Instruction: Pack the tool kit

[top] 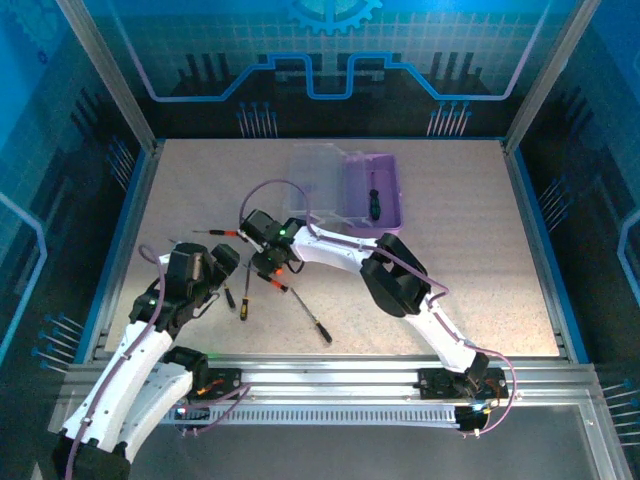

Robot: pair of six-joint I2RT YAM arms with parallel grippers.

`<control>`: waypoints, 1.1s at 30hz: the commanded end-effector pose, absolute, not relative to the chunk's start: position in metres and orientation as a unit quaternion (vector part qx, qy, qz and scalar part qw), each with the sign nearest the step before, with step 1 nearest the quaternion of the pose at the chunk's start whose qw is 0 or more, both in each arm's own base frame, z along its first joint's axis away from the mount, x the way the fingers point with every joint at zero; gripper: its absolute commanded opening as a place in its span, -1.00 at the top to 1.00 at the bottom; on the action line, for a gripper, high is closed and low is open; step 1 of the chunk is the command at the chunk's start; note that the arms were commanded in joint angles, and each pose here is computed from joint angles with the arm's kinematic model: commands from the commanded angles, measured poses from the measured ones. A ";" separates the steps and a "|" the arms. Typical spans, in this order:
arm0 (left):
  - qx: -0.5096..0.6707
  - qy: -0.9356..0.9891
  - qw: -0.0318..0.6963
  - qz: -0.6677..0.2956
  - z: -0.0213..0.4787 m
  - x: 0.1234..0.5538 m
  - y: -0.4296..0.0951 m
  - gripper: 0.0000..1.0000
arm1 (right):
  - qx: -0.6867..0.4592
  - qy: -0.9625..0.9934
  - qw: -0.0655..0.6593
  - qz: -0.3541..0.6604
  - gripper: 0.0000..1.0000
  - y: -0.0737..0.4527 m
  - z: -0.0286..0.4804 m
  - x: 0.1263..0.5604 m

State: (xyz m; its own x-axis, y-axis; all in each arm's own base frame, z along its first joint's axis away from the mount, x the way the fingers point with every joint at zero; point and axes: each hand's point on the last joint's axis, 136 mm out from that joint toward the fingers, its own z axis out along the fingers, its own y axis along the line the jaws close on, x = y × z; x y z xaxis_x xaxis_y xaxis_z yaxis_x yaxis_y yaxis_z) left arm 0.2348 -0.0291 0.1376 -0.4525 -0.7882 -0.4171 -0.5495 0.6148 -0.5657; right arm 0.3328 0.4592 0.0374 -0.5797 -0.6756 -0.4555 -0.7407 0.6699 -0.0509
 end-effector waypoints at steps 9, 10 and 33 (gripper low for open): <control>-0.406 0.833 0.330 -0.178 0.138 0.234 -0.028 -0.99 | -0.389 0.897 0.202 0.054 0.25 0.456 0.022 0.327; -0.405 0.834 0.330 -0.178 0.138 0.234 -0.028 -0.99 | -0.390 0.897 0.199 0.055 0.22 0.457 0.021 0.327; -0.401 0.835 0.331 -0.177 0.140 0.236 -0.029 -0.99 | -0.372 0.891 0.235 0.113 0.48 0.464 0.070 0.320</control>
